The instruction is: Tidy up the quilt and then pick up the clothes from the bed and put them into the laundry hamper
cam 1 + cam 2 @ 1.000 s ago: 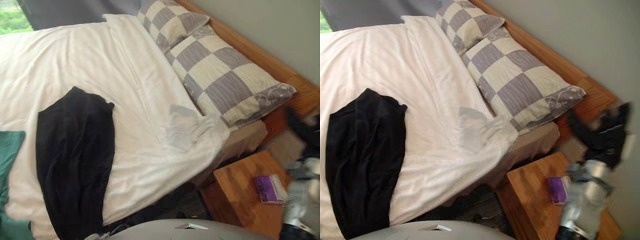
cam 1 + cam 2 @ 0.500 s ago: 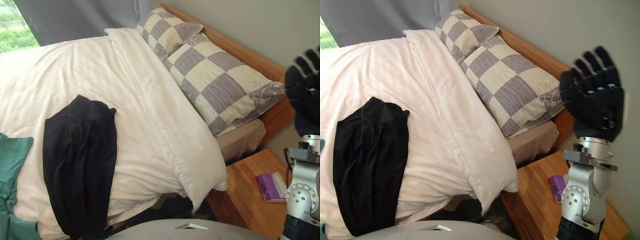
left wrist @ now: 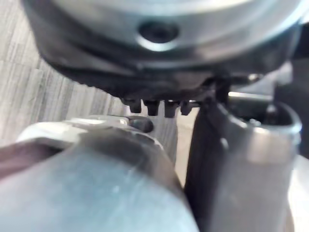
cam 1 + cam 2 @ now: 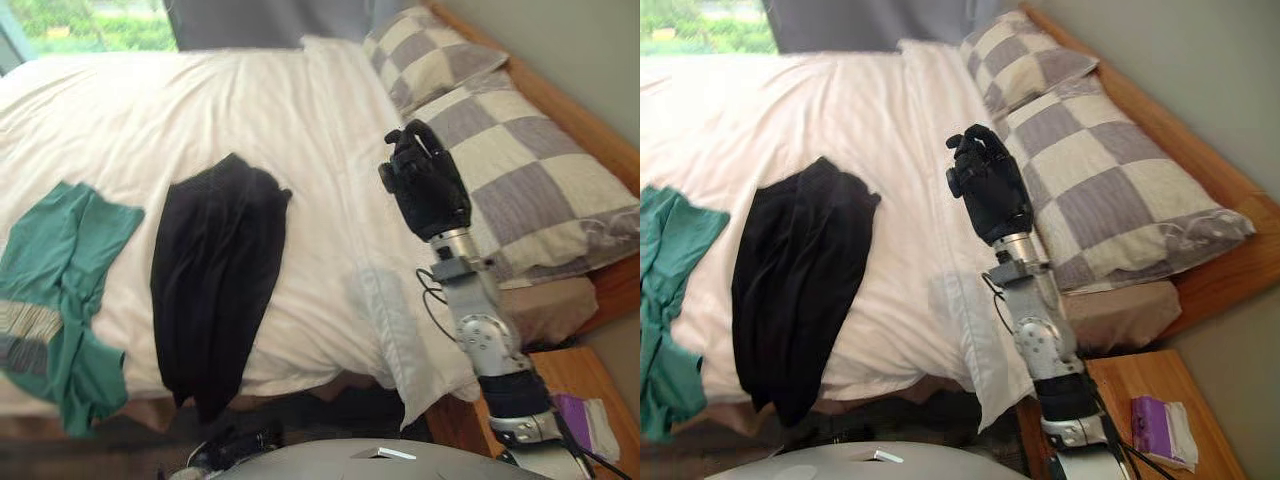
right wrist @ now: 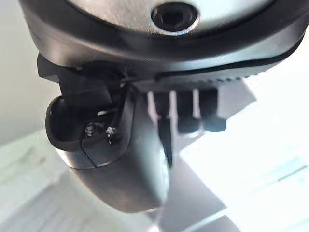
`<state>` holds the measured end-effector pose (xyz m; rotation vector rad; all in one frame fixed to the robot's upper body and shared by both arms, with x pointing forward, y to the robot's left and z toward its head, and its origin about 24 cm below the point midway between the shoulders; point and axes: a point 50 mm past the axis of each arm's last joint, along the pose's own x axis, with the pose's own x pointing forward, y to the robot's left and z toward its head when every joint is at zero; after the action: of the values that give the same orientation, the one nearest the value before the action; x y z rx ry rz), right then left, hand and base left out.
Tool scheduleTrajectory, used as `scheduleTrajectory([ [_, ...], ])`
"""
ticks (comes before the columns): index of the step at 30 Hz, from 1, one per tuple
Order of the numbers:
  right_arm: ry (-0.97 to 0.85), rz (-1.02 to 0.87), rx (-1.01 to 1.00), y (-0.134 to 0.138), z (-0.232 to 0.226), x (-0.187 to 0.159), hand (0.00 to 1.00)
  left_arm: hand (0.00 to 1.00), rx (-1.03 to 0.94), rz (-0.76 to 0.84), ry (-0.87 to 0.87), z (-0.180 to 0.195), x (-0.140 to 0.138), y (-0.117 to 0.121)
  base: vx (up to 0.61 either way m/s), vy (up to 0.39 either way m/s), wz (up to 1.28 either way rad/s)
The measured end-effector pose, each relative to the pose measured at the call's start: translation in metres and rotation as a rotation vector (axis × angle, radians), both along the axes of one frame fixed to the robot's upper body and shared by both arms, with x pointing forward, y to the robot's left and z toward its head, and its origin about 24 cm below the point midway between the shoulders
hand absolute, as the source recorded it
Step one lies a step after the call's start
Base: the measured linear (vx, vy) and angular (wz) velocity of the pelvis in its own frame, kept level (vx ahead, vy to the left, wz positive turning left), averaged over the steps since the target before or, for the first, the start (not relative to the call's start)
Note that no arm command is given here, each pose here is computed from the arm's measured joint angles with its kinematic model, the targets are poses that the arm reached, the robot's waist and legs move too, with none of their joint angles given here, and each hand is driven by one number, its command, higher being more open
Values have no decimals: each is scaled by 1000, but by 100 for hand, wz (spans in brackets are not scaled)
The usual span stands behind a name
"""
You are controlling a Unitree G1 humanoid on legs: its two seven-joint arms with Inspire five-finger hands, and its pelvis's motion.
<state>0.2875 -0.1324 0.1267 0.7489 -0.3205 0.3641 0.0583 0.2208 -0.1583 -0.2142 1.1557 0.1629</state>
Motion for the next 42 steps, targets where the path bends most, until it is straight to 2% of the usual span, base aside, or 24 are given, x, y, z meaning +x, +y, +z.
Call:
scheduleTrajectory([
  [4,18,-101,113,-3,-8,9,0,100,-1,-31,-147,12,42,-8,-107,34,9],
  [8,142,-192,201,-17,-41,1,0,100,-20,14,-226,19,56,-15,10,34,-20],
  [10,182,-246,216,-34,-63,-11,0,100,-36,56,-287,23,70,-23,61,1,-30],
  [12,102,-213,204,-37,-59,-16,0,100,-62,76,-324,25,81,-37,63,-14,-22],
  [14,66,-200,196,-42,-63,-18,0,100,-67,64,-368,31,97,-41,42,-29,-25],
  [19,73,-283,171,-86,-89,-48,0,100,-103,164,-393,34,113,-46,52,-4,-27],
  [22,282,-399,170,-117,-137,-80,0,100,-129,222,-395,34,117,-44,87,26,-25],
  [24,532,-488,164,-132,-185,-117,0,100,-132,253,-355,29,113,-41,181,26,-15],
  [27,837,-495,98,-126,-231,-177,0,100,-133,315,-263,20,99,-32,167,11,-15],
  [28,922,-461,66,-116,-242,-198,100,100,-128,347,-210,14,88,-27,153,-8,-25],
  [31,1063,-328,-17,-87,-258,-232,100,100,-89,408,-93,3,55,-15,92,-32,-19],
  [34,1095,-249,-111,-71,-262,-237,100,100,-59,430,-20,-3,24,-8,11,-21,-10],
  [37,1101,-240,-240,-69,-262,-238,100,100,-54,405,34,-7,1,-12,-23,-7,1],
  [42,1139,-241,-426,-69,-264,-238,100,100,-58,339,65,-8,0,-20,-70,-29,43],
])
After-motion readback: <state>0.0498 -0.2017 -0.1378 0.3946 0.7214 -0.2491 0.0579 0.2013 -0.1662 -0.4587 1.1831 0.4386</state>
